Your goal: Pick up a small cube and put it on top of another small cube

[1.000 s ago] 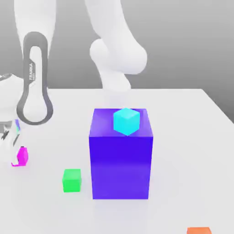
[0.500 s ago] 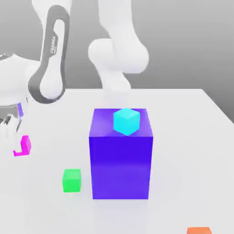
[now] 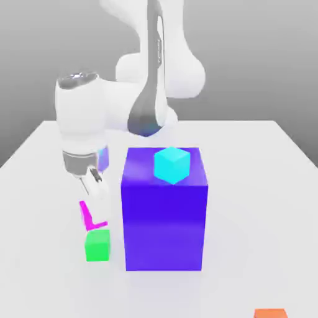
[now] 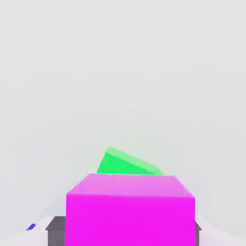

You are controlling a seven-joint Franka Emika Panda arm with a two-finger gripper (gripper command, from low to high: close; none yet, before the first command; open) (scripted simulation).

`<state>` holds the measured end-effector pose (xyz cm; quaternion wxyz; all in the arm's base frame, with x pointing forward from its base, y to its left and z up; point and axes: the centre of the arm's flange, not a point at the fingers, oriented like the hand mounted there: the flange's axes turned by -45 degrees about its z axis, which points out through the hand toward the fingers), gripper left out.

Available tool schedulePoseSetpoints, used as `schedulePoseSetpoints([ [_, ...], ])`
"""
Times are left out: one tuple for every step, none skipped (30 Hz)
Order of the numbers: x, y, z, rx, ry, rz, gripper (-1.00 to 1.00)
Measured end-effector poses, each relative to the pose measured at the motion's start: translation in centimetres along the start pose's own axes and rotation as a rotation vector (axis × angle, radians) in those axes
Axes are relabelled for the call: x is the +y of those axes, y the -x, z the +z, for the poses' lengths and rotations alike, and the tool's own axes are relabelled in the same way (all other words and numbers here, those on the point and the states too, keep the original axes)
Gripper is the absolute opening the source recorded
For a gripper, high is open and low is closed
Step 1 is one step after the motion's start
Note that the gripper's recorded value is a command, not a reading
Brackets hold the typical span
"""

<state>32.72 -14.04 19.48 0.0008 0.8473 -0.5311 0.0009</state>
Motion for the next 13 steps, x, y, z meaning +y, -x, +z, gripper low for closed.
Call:
schedulePoseSetpoints([
  [0.0,0.1,0.9,-0.001,0.000,-0.001,-1.00],
  [0.1,0.1,1.5,-0.001,-0.001,0.000,1.00],
  [0.1,0.1,1.5,-0.001,-0.001,0.000,1.00],
  [0.1,0.1,1.5,-0.001,-0.001,0.000,1.00],
  [0.1,0.1,1.5,-0.001,-0.001,0.000,1.00],
  [0.1,0.1,1.5,-0.001,-0.001,0.000,1.00],
  [0.1,0.1,1.5,-0.001,-0.001,0.000,1.00],
  [0.1,0.2,1.8,-0.002,-0.001,0.000,1.00],
  [0.1,0.1,1.4,-0.002,0.000,0.000,1.00],
  [0.1,0.0,0.8,-0.001,0.000,0.001,1.00],
  [0.0,0.0,0.0,-0.001,0.001,0.001,1.00],
  [0.0,0.0,-0.8,-0.001,0.001,0.001,1.00],
  [0.0,0.0,-1.7,-0.001,0.001,0.001,1.00],
])
